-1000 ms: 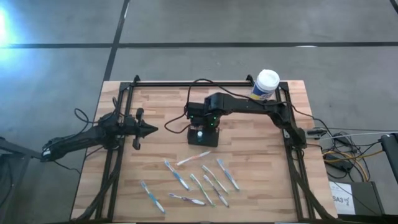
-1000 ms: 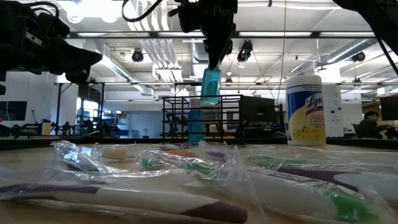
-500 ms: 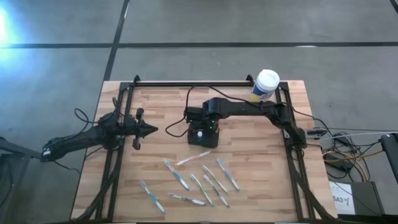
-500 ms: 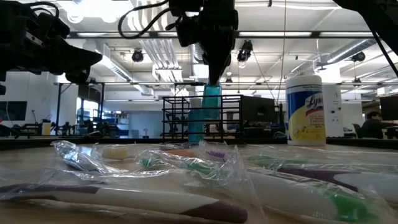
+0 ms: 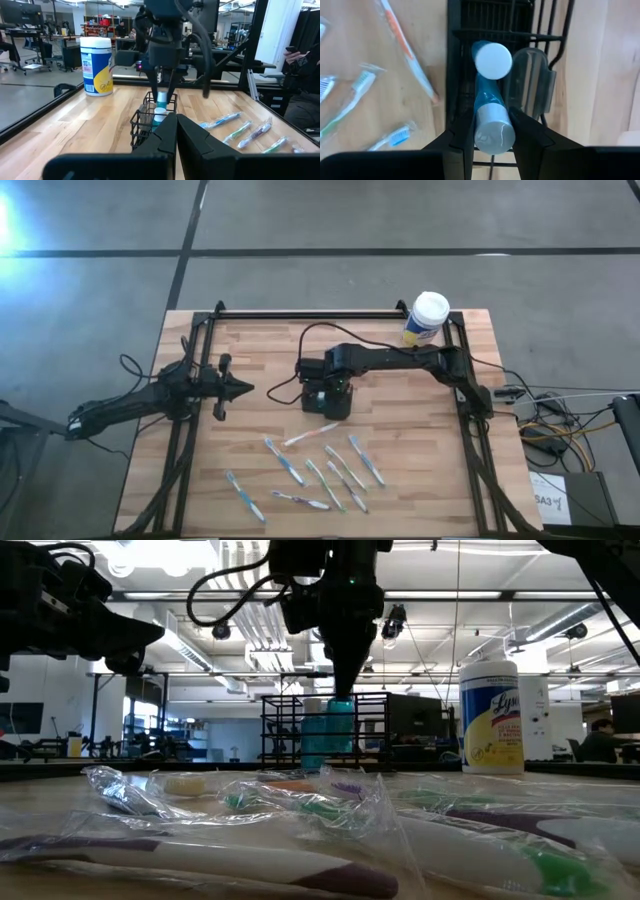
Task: Pick & Place toothbrushing station
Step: Put the blue mouthwash into the black mesh organizer
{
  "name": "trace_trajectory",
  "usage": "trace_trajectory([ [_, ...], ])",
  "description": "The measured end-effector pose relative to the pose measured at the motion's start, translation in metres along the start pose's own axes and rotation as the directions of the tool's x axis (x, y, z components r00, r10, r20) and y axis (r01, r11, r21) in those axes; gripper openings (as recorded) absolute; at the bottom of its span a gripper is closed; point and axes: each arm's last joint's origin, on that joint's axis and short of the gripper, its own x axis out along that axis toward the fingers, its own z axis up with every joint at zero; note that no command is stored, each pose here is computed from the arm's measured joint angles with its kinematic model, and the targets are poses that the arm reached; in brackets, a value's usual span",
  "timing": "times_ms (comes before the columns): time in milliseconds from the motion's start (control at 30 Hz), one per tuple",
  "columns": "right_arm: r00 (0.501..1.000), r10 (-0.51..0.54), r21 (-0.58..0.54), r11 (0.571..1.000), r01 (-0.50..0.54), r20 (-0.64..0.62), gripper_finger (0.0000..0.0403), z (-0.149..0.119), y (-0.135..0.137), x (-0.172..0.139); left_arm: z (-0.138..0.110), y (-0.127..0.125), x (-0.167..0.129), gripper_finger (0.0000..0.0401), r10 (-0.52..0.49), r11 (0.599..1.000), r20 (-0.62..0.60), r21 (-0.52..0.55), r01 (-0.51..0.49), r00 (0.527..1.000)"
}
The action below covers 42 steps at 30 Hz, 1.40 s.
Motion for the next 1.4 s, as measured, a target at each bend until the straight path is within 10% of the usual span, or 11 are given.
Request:
trace_trajectory([
  [1400,0.999,0.026,-0.045,0.999,-0.024,0.027,0.0091,0.001,-0.007,0.021,-0.001,0.0,0.0,0.0012,0.001,1.0,-0.004,-0.019,-0.001,1.0],
])
